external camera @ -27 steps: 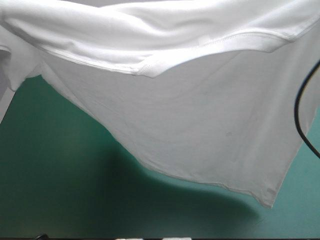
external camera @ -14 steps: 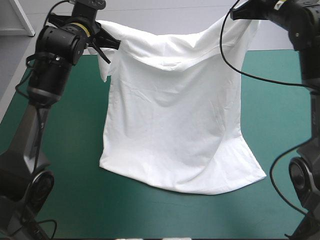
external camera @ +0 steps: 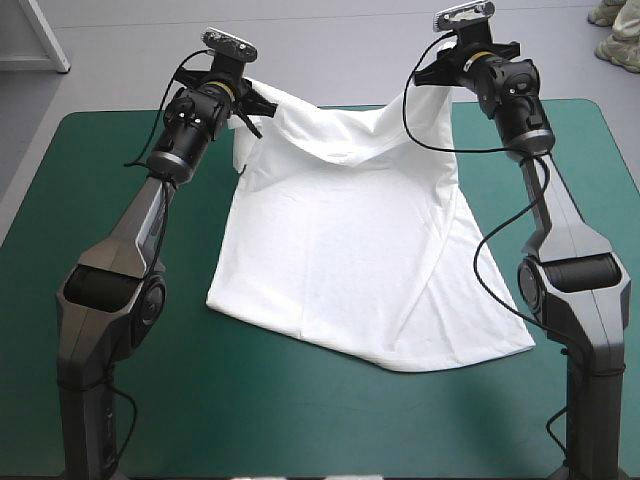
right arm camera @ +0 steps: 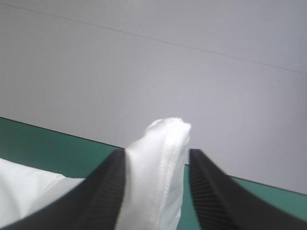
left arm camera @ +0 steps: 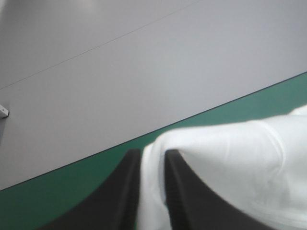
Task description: Fold the cloth
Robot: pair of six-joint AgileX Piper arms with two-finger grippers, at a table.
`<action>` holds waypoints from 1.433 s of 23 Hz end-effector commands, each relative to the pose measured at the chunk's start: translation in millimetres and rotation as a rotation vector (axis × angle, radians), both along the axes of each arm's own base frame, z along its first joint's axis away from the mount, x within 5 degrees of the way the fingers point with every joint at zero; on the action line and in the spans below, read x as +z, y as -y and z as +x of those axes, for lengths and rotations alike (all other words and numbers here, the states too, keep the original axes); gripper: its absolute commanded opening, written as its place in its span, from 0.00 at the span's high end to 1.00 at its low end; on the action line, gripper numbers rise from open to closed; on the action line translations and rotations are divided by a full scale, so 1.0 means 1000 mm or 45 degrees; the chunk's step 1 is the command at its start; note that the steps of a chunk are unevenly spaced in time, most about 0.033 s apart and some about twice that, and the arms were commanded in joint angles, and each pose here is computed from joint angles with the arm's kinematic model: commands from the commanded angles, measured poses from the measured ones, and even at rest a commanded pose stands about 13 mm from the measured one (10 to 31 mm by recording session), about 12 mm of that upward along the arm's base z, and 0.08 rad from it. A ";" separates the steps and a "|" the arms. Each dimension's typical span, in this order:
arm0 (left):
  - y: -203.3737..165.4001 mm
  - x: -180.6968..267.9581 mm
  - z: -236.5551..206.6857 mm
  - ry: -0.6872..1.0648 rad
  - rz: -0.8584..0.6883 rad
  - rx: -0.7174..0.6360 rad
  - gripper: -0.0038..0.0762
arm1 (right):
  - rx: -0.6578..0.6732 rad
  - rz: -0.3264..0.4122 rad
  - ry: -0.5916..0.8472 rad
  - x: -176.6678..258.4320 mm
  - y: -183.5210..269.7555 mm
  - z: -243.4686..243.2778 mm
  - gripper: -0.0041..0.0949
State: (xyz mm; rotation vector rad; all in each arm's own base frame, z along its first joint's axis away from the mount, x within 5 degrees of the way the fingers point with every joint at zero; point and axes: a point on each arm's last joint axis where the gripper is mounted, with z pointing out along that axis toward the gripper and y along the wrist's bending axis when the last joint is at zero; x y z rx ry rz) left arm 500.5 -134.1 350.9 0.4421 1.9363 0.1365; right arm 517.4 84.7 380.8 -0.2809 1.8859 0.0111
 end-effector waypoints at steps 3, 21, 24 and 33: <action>-0.019 0.042 -0.004 0.227 -0.076 0.025 0.21 | -0.083 0.060 0.199 0.051 0.010 -0.020 0.17; -0.052 0.084 -0.115 -0.555 0.121 0.125 0.37 | -0.044 -0.016 -0.594 0.058 0.023 -0.135 0.42; -0.053 0.081 -0.153 -0.654 0.053 0.056 0.37 | -0.067 -0.101 -0.779 0.027 0.033 -0.180 0.42; -0.065 -0.020 -0.223 -1.078 0.084 0.031 0.37 | -0.045 -0.084 -0.909 -0.009 0.046 -0.280 0.42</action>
